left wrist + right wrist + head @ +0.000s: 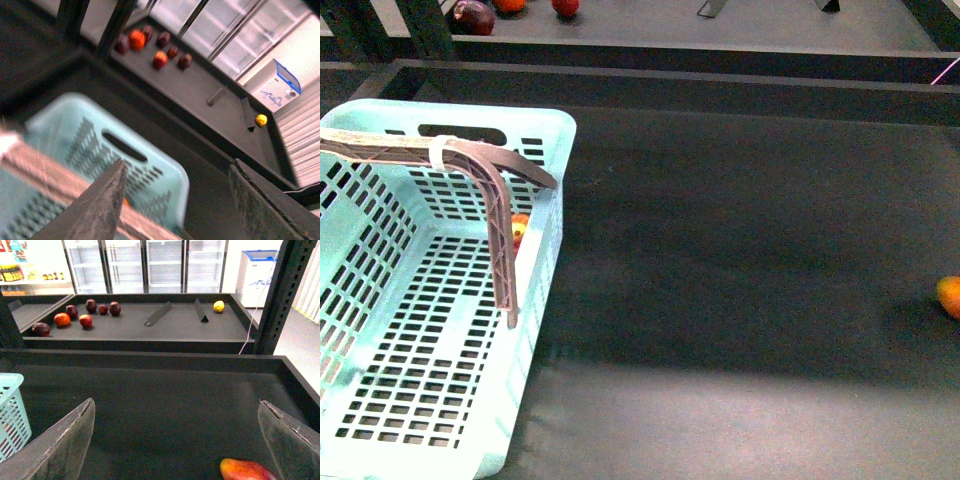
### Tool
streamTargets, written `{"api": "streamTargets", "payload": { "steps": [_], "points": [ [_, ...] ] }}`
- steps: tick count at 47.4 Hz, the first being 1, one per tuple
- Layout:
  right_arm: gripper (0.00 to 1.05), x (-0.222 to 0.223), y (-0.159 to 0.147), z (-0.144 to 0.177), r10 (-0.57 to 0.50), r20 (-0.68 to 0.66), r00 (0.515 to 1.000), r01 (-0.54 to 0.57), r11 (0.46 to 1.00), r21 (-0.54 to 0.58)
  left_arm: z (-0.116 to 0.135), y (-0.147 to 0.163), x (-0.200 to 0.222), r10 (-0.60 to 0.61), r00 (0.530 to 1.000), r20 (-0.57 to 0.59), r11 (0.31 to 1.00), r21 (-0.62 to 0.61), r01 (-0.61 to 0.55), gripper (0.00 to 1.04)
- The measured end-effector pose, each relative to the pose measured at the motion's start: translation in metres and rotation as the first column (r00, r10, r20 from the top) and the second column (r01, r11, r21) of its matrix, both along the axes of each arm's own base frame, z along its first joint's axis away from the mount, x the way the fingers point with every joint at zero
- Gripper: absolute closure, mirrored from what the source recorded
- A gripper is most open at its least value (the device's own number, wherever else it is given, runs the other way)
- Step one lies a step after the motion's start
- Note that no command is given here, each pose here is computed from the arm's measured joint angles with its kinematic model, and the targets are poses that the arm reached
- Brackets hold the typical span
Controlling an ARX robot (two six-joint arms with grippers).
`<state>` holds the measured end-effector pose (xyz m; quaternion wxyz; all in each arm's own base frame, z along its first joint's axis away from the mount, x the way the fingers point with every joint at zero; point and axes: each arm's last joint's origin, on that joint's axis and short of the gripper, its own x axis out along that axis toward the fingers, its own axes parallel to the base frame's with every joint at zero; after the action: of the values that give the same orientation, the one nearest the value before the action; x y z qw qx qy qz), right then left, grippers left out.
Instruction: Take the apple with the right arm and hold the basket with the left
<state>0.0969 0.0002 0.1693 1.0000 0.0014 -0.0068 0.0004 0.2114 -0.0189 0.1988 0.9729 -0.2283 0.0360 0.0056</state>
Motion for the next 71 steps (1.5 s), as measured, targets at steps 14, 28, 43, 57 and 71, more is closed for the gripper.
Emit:
{"api": "streamTargets", "payload": {
  "steps": [14, 28, 43, 57, 71],
  "points": [
    [0.09, 0.0, 0.0, 0.0, 0.0, 0.0, 1.0, 0.0, 1.0, 0.0, -0.013, 0.017, -0.036, -0.03, 0.998, 0.057, 0.912, 0.41, 0.004, 1.01],
    [0.09, 0.0, 0.0, 0.0, 0.0, 0.0, 1.0, 0.0, 1.0, 0.0, -0.022, 0.018, -0.059, -0.03, 0.998, 0.059, 0.903, 0.43, 0.001, 1.01],
    [0.09, 0.0, 0.0, 0.0, 0.0, 0.0, 1.0, 0.0, 1.0, 0.0, -0.031, 0.018, -0.076, -0.03, 0.997, 0.068, 0.901, 0.434, -0.002, 1.01],
    [0.09, 0.0, 0.0, 0.0, 0.0, 0.0, 1.0, 0.0, 1.0, 0.0, -0.028, 0.018, -0.087, -0.03, 0.996, 0.08, 0.901, 0.434, -0.008, 1.01],
    [0.09, 0.0, 0.0, 0.0, 0.0, 0.0, 1.0, 0.0, 1.0, 0.0, -0.027, 0.018, -0.096, -0.03, 0.996, 0.083, 0.901, 0.434, -0.009, 1.01]
  ]
}}
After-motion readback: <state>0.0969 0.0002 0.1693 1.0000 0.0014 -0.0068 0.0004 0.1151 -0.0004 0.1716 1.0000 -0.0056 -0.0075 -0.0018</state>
